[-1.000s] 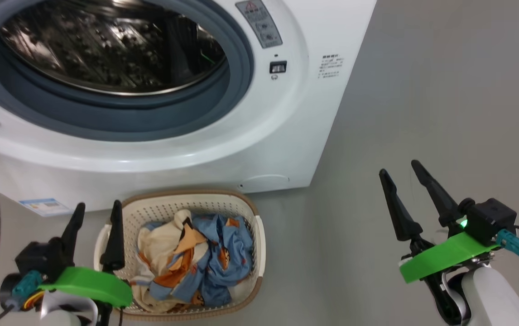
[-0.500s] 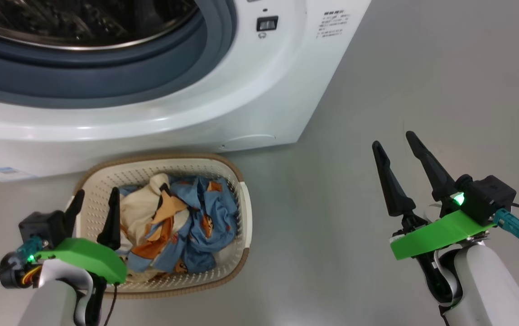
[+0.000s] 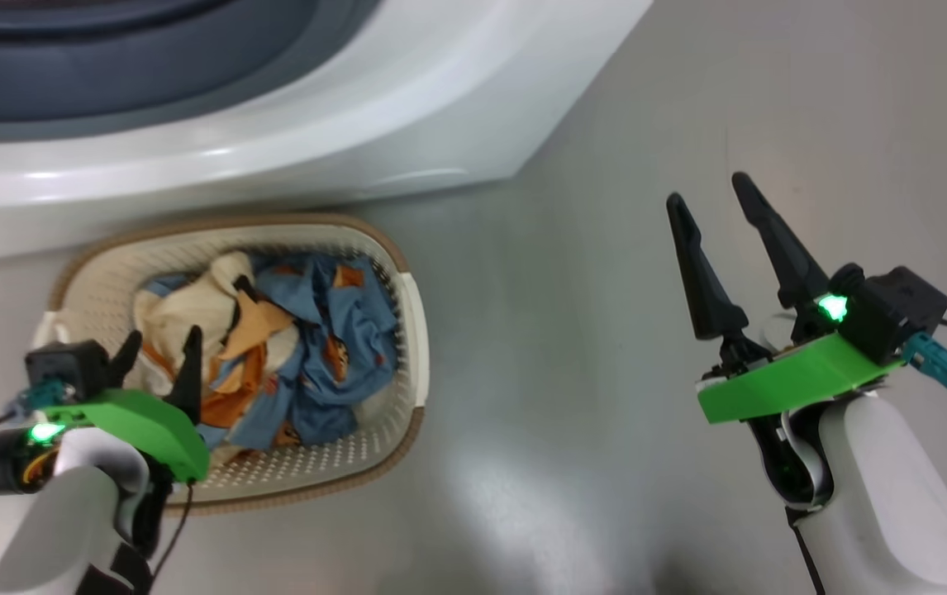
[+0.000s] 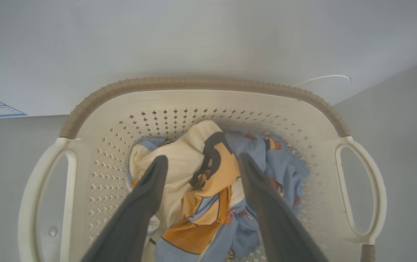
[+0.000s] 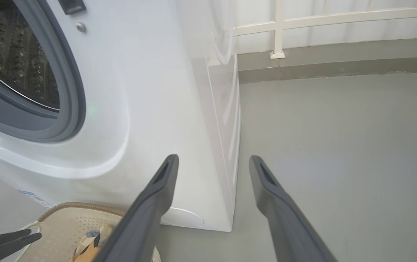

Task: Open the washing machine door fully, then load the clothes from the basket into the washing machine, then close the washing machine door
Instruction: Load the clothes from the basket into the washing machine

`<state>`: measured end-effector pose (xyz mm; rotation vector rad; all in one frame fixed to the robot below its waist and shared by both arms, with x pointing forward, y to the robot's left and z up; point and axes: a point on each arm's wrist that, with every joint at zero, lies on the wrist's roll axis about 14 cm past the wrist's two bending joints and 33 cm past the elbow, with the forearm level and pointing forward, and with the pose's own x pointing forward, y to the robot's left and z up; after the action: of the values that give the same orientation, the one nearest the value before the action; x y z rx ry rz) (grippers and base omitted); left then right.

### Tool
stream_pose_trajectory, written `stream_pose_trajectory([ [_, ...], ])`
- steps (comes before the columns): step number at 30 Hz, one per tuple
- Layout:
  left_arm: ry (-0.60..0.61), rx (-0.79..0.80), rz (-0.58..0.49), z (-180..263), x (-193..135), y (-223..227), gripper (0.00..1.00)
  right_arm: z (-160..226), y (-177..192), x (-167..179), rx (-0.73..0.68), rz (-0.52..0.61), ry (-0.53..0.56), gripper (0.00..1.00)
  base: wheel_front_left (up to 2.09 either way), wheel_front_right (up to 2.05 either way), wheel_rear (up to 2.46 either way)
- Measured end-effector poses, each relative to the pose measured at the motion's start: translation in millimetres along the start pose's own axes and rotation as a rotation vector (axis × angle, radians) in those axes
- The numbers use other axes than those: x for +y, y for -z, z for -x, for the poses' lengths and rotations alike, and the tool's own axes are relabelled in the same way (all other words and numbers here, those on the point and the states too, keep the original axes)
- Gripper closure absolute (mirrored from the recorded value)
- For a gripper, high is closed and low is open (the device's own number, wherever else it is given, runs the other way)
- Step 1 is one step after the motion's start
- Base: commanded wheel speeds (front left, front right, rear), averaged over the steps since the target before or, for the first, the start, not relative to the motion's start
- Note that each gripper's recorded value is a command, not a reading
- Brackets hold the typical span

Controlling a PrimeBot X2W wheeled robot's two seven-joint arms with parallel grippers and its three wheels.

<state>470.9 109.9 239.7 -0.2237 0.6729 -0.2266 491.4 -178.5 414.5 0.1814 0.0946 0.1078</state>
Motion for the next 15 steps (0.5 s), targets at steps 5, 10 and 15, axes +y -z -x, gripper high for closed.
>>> stream_pose_trajectory([
  [5,-0.015,0.095,0.017,-16.3,6.6,29.4,0.00,-6.2,6.8,-11.2,0.009,0.010,0.025,0.00,0.00,0.00,0.00],
  [10,0.024,0.175,-0.006,-33.4,-1.8,54.7,0.00,-6.8,18.5,-21.7,0.032,0.015,0.053,0.00,0.00,0.00,0.00],
  [15,0.079,0.251,-0.041,-49.4,-12.4,75.2,0.00,-6.1,30.0,-32.0,0.053,0.025,0.078,0.00,0.00,0.00,0.00],
])
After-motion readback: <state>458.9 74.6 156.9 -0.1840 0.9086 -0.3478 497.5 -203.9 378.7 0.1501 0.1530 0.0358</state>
